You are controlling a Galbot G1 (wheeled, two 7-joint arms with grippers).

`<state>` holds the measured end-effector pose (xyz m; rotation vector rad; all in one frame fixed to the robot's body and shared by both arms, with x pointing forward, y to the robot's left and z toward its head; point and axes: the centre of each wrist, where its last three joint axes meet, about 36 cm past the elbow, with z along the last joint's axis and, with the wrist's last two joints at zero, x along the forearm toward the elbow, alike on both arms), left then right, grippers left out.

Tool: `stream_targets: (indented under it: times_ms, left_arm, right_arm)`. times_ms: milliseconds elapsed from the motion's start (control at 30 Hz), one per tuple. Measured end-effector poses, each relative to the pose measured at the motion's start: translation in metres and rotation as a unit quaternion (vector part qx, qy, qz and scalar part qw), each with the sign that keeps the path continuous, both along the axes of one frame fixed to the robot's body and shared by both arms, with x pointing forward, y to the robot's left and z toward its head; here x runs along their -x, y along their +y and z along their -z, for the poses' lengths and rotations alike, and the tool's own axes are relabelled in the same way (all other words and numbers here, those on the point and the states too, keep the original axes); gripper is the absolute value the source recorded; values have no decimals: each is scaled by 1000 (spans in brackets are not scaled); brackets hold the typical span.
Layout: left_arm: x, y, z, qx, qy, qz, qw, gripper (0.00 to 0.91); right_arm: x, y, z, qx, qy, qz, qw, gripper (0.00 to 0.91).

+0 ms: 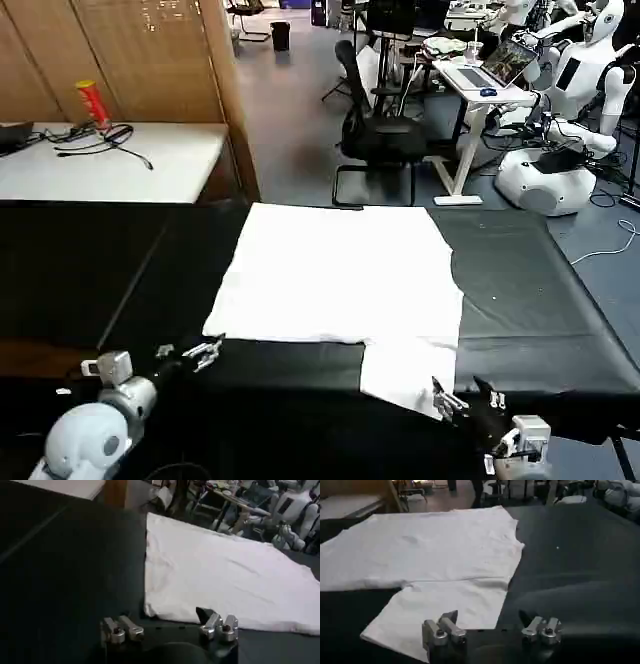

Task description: Fold and organize the clothes.

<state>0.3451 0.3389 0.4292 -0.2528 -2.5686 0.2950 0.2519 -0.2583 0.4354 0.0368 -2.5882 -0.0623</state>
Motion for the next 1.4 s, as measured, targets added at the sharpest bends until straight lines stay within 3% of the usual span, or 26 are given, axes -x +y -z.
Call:
stream_targets:
  times_ms: [333, 367, 400, 433, 467, 500, 567, 700, 933, 1167, 1400]
  left_arm:
    - [-9, 5, 11, 7, 13, -4, 1000, 878]
    - [-11, 5, 13, 7, 13, -4, 1000, 800]
    - [-11, 4, 14, 7, 14, -4, 1000, 683]
    - [-12, 4, 15, 7, 14, -5, 1000, 478]
    - [-13, 4, 17, 5, 15, -8, 1000, 332]
    - [-15, 4, 18, 5, 15, -11, 1000, 146]
    - [-16, 4, 20, 3, 17, -14, 1000, 0]
    - [-15, 5, 21, -3, 22, -17, 1000, 0]
    - [-4, -3, 23, -5, 29, -8, 1000, 0]
    - [6, -11, 14, -11, 29, -4, 1000, 0]
    - [27, -20, -10, -14, 25, -5, 1000, 0]
  right_arm:
    - [0, 9, 4, -1, 19, 13, 1000, 878]
    - [1, 10, 3, -2, 20, 12, 1000, 868]
    - [1, 11, 3, -2, 21, 11, 1000, 790]
    - [2, 11, 3, -2, 21, 11, 1000, 722]
    - [2, 11, 3, -1, 22, 13, 1000, 653]
    - [2, 11, 4, 0, 23, 14, 1000, 351]
    - [2, 11, 4, 2, 25, 17, 1000, 107]
    - [3, 11, 5, 3, 29, 17, 999, 39]
    - [7, 11, 2, 8, 34, 23, 999, 0]
    - [19, 5, -23, 27, 36, 26, 999, 0]
    - [35, 3, -41, 40, 40, 29, 998, 0]
